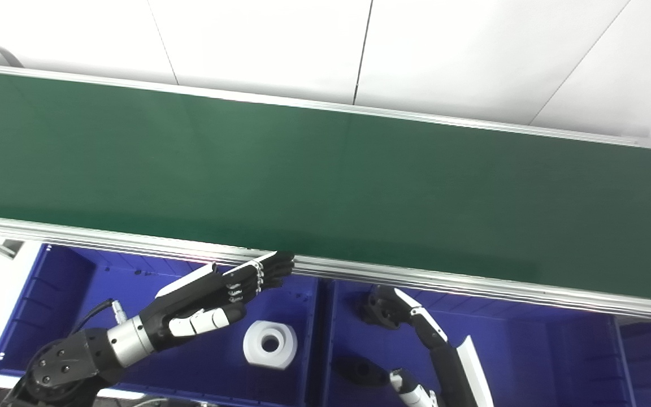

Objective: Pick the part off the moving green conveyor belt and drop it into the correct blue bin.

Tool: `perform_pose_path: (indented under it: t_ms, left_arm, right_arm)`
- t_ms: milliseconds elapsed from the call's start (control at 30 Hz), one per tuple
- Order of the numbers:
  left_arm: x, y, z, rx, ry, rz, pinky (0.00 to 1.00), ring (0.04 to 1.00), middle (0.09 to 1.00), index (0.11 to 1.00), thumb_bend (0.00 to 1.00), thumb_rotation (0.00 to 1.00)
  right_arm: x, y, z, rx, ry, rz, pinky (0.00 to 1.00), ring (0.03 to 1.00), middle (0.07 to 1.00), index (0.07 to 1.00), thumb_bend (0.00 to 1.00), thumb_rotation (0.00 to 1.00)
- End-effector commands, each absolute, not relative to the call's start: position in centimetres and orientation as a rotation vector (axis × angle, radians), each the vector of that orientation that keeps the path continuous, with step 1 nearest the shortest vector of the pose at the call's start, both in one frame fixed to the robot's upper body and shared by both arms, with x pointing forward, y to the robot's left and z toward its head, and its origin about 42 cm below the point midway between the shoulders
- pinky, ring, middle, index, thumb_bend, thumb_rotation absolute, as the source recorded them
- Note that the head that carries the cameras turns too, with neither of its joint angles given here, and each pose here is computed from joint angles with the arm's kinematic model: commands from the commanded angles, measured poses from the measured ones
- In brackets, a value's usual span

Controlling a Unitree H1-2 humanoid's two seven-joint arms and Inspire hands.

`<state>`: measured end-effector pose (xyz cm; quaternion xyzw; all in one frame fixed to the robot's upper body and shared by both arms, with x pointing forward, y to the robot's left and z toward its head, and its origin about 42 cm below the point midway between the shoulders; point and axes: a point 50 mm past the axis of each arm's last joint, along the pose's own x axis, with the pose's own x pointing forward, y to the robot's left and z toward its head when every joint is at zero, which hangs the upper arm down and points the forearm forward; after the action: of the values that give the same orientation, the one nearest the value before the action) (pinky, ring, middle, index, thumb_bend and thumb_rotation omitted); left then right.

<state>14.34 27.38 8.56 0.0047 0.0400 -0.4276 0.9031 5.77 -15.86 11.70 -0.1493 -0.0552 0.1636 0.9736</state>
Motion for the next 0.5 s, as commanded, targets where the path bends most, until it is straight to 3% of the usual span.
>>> perform_pose_path:
  t_ms: [0,467]
  left_arm:
    - [14.24,27.61,9.31,0.023,0.048,-0.893,1.00,1.000,1.000,1.000,0.40,0.73]
    - [13.56,27.51,9.33,0.031,0.030,-0.899,1.00,1.000,1.000,1.000,0.36,0.63]
  right_arm:
    - [5.55,-15.74,12.33,-0.260,-0.167,0.304,0.78,0.851,0.879,0.875,0.62,1.00]
    - [6.35,-16.00,11.61,-0.240,-0.160,0.289,0.87,0.919,0.936,0.923,0.58,1.00]
